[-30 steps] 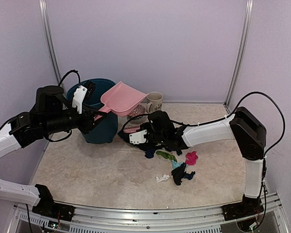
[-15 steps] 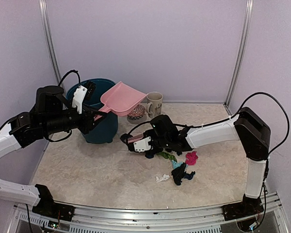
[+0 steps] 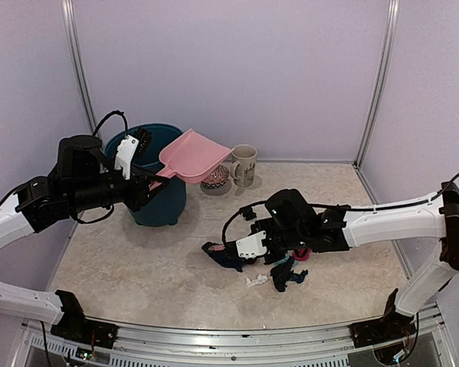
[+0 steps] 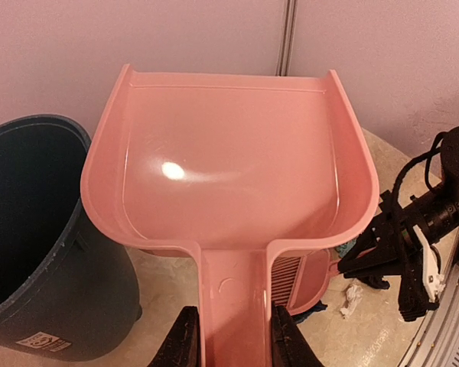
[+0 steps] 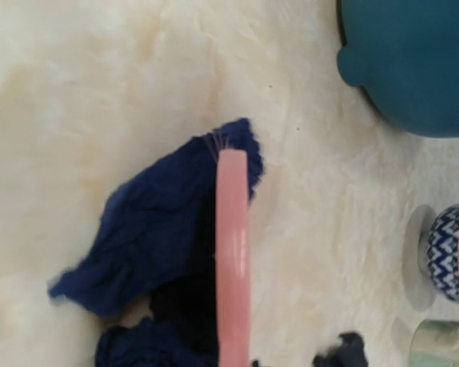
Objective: Sweep away the paper scraps from the table
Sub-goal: Sweep the paper scraps at the center of the board.
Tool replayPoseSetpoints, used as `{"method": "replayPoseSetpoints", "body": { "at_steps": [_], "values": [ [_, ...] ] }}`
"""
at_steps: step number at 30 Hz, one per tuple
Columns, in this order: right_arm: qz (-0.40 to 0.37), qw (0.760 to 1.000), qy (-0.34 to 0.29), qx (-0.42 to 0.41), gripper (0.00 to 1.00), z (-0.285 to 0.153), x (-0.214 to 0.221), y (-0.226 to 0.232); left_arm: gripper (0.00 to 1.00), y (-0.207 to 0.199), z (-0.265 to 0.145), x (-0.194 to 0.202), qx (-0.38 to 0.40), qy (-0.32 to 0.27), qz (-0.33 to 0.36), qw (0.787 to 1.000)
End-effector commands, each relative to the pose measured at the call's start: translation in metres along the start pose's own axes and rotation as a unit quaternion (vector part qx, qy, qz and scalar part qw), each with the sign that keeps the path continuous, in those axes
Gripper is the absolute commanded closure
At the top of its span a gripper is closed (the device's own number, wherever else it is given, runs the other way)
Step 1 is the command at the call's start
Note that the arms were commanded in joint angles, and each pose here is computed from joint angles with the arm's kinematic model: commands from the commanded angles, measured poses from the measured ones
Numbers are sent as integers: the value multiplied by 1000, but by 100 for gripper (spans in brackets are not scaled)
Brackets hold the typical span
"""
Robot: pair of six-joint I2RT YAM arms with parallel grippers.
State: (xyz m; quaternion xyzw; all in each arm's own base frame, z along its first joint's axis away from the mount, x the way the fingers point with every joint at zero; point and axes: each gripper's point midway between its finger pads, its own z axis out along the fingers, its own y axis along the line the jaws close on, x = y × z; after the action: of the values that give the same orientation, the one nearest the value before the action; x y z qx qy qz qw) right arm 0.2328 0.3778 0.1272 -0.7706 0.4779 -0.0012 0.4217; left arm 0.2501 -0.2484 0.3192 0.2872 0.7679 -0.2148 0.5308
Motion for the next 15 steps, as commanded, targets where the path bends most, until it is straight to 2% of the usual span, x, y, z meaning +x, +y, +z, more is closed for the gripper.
{"method": "replayPoseSetpoints", "body": {
  "at_steps": [1,7,15],
  "values": [
    [48,999,-13,13,100,-35,-4,2,100,-1,2,-3,1,-8,0,1000],
    [60,990,-4,126,100,-78,3,-35,100,-2,3,-1,1,-4,0,1000],
    [67,962,91,248,100,-94,45,-86,100,-3,5,0,4,0,-1,1000]
  ]
}}
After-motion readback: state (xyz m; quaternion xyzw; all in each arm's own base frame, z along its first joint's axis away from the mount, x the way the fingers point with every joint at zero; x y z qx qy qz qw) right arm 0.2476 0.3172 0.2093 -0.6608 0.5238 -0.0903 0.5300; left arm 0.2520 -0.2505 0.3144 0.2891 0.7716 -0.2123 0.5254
